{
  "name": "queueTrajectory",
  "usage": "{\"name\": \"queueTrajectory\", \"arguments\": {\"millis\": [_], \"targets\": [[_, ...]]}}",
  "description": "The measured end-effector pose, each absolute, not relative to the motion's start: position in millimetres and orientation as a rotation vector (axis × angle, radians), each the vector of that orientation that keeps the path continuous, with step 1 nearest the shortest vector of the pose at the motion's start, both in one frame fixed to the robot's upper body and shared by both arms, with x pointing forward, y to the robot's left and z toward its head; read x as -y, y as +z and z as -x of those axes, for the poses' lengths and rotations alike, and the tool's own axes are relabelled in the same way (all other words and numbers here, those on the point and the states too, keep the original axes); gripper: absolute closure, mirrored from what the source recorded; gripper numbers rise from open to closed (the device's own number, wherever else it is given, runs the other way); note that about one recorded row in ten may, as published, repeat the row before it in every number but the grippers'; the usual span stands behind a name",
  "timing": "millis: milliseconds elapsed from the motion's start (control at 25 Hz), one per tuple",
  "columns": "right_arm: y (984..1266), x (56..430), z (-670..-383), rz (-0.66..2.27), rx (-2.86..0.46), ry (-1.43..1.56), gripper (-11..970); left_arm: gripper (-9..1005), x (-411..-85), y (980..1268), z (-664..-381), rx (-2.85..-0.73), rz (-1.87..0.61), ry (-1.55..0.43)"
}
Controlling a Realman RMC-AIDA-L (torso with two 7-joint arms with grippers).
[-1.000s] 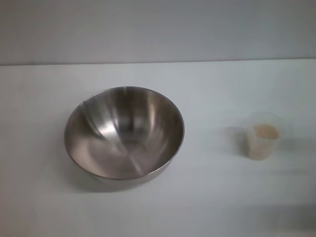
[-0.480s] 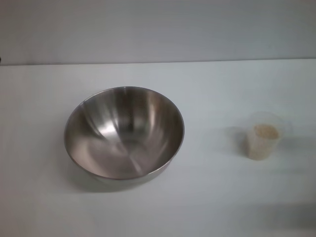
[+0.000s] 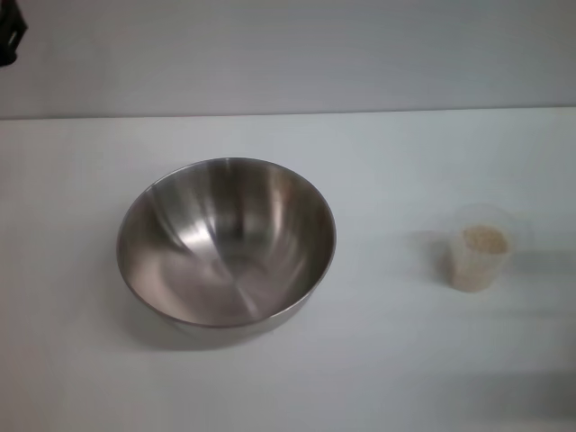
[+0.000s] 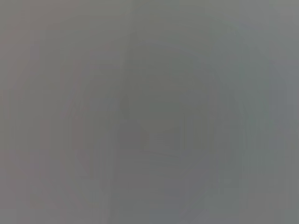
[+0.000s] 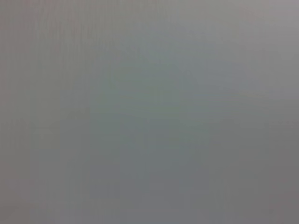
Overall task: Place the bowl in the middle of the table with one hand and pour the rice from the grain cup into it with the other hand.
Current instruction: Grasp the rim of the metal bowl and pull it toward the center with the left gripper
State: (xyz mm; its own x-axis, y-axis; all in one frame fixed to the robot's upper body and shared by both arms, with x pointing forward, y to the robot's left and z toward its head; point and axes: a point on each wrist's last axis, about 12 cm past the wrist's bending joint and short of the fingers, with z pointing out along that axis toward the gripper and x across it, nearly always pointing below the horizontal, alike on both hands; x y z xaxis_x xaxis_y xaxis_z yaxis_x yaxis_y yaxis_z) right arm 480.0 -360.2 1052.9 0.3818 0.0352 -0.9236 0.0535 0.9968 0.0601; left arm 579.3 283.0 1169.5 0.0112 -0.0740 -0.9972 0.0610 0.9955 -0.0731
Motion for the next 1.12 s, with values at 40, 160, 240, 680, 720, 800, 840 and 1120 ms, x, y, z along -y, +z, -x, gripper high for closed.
{"name": "queueTrajectory", "arguments": {"millis": [40, 160, 240, 680, 720, 800, 840, 1120], "targets": [[1053, 360, -480, -0.084, -1.18, -0.012, 342, 382, -281, 1177, -580, -1.596, 0.001, -0.116], [1053, 360, -480, -0.083, -1.18, -0.011, 342, 387, -278, 1202, -575, -1.763, -0.034, -0.144], [1053, 360, -480, -0.083, -1.18, -0.01, 342, 390, -277, 1206, -572, -1.805, -0.046, -0.148], [1056, 359, -485, -0.063, -1.171, -0.007, 343, 409, -257, 1223, -540, -2.173, -0.265, -0.157], [1057, 359, -485, -0.061, -1.17, -0.008, 343, 411, -255, 1222, -539, -2.191, -0.276, -0.164], [1057, 360, -486, -0.059, -1.17, -0.008, 343, 414, -249, 1218, -538, -2.25, -0.303, -0.183], [1057, 360, -486, -0.059, -1.169, -0.008, 343, 416, -248, 1216, -537, -2.266, -0.309, -0.19], [1059, 360, -488, -0.051, -1.164, -0.011, 343, 428, -242, 1201, -538, -2.353, -0.324, -0.237]]}}
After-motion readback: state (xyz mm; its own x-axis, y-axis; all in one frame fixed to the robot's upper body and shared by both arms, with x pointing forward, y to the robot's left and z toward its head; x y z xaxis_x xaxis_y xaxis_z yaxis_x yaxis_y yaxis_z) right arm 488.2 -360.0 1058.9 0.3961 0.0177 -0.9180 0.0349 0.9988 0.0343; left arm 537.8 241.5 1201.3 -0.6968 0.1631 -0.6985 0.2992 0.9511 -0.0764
